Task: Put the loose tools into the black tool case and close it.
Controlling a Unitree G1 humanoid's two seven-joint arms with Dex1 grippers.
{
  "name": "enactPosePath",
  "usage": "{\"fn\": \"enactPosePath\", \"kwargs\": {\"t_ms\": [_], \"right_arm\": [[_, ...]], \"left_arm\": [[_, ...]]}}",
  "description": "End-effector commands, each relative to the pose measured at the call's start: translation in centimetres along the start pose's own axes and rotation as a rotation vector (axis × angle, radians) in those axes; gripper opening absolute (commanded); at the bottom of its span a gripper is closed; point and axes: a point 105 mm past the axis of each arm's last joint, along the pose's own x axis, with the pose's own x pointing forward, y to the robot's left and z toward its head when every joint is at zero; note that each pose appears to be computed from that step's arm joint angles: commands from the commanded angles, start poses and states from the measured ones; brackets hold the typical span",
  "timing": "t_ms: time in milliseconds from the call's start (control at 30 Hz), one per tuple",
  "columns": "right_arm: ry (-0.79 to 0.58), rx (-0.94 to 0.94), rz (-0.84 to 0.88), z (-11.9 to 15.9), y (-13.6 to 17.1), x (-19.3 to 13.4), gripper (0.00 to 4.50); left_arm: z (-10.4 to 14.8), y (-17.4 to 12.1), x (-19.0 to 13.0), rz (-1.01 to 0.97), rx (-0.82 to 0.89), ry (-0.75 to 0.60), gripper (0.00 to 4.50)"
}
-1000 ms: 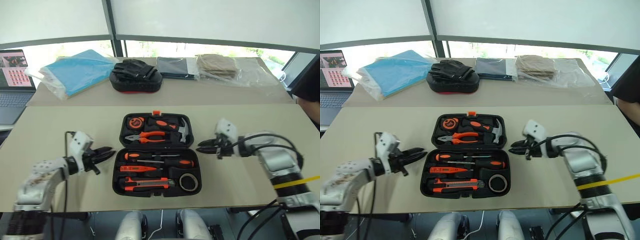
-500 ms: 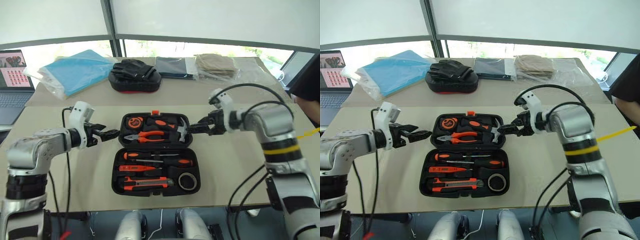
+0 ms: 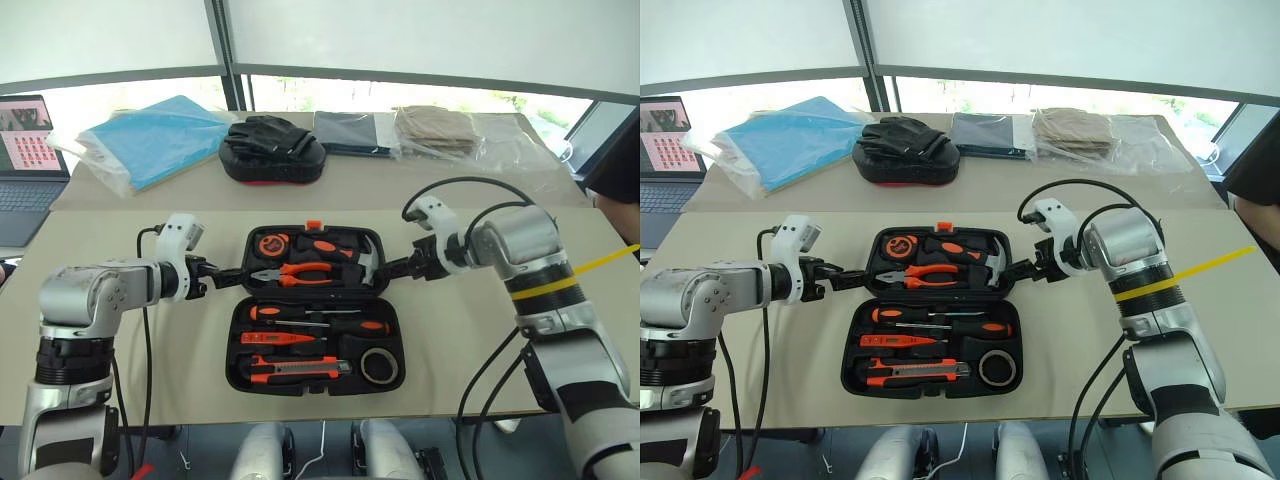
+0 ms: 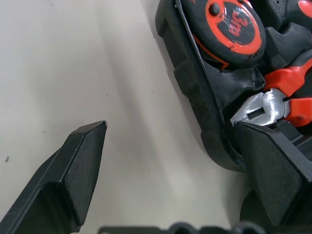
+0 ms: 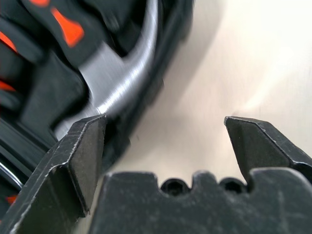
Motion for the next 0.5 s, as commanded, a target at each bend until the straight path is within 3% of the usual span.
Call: {"fn": "enactPosePath", "kwargs": {"t_ms": [33, 67, 167, 333, 500], "right_arm": [[0.020, 0.006, -0.007, -0.5, -0.1, -0.6, 3.12], [0.024, 0.007, -0.009, -0.6, -0.1, -0.5, 2.74], [0.035, 0.018, -0.018, -1.0, -0.3, 0.0, 1.72], [0.065, 0.033, -0.037, -1.6, -0.9, 0.7, 0.03], [0.044, 0.026, -0.034, -1.3, -0.9, 1.1, 0.00]], "left_arm": [[0.9, -0.7, -0.3, -0.017, 0.030, -0.025, 4.50], [0.9, -0.7, -0.2, -0.017, 0.032, -0.020, 4.50], [0.6, -0.6, 0.0, -0.010, 0.033, -0.006, 3.78], [0.8, -0.6, 0.3, -0.012, 0.024, -0.018, 1.90], [1.7, -0.6, 0.4, -0.025, 0.001, -0.085, 0.11]]}}
